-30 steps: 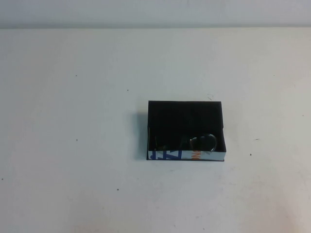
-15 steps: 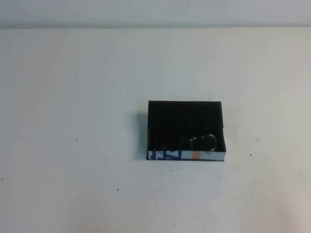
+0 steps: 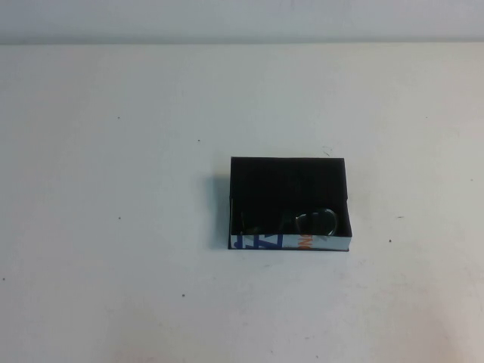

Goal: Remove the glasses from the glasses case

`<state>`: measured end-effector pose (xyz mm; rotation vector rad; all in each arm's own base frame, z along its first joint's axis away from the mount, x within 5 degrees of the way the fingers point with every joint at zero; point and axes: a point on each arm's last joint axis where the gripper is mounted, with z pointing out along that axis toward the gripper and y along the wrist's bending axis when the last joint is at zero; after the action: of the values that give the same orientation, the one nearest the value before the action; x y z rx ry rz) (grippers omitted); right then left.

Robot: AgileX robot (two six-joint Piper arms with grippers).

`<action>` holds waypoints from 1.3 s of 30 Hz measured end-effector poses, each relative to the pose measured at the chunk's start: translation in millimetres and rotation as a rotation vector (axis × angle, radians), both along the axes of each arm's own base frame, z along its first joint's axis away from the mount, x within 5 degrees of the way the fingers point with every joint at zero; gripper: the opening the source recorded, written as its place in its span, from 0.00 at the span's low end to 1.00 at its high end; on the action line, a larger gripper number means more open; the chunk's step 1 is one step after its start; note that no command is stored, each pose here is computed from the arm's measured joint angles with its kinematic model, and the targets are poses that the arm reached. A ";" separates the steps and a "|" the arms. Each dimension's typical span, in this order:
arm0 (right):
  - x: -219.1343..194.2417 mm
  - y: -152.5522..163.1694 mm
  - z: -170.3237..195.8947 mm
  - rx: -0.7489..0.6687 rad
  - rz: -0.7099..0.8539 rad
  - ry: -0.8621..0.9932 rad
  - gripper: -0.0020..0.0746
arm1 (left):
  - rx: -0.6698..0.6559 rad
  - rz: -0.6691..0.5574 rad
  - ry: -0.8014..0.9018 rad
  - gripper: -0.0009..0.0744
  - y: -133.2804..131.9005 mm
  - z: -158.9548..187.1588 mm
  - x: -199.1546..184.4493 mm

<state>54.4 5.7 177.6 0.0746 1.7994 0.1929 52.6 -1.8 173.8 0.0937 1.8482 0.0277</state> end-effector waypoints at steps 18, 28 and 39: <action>11.6 0.1 127.9 0.024 -0.009 -0.288 0.00 | 0.000 0.000 0.000 0.01 0.0 0.0 0.0; 102.1 17.4 155.7 -0.170 0.124 0.159 0.00 | 0.000 0.000 0.000 0.01 0.0 0.0 0.0; 199.9 87.6 156.2 -0.520 0.590 0.671 0.00 | 0.000 0.000 0.000 0.01 0.0 0.0 0.0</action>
<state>254.4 93.3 333.7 -0.8591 2.4456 0.1129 52.6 -1.8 173.8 0.0937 1.8482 0.0277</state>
